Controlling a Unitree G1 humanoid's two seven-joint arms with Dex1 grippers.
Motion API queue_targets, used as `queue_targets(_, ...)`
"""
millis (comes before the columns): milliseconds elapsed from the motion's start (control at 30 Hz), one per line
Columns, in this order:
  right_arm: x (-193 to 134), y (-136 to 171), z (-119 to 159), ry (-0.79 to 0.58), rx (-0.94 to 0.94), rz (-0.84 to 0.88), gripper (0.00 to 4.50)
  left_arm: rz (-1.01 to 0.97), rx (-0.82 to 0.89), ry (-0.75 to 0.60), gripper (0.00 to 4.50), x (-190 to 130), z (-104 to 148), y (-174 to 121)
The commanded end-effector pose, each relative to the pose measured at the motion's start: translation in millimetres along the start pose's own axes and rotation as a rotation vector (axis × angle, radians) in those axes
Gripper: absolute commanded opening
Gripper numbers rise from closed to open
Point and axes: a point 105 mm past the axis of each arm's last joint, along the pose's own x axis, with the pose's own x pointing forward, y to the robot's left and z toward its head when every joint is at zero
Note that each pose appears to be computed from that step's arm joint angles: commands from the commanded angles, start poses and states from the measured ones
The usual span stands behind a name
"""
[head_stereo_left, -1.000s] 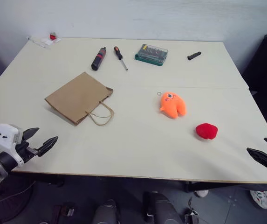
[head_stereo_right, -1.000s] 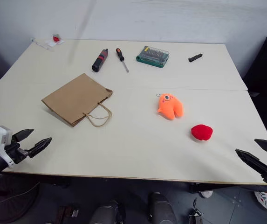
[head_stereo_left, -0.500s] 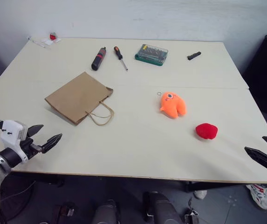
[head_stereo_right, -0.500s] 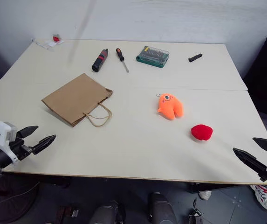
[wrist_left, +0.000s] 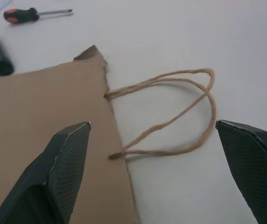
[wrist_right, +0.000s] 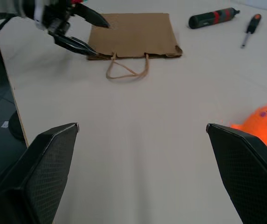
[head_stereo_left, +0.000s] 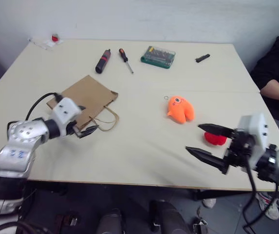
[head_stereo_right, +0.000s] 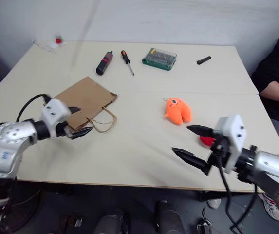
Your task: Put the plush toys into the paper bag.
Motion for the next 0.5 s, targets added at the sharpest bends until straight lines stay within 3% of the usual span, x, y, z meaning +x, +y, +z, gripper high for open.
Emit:
queue_targets(33, 11, 0, 3, -0.029, -0.020, -0.018, 4.47, 0.034, 0.064, -0.016, 4.50, 13, 2, 7)
queue_targets(333, 19, -4, 6, -0.068, -0.013, -0.064, 4.47, -0.056, 0.133, -0.041, 4.50, 30, 6, -2)
queue_targets(467, 22, -4, 4, -0.058, -0.022, -0.066, 4.50, -0.086, 0.121, -0.052, 3.69, 33, 3, -8)
queue_targets(500, 23, -4, 5, -0.058, -0.024, -0.066, 4.50, -0.093, 0.121, -0.052, 3.31, 34, 3, -9)
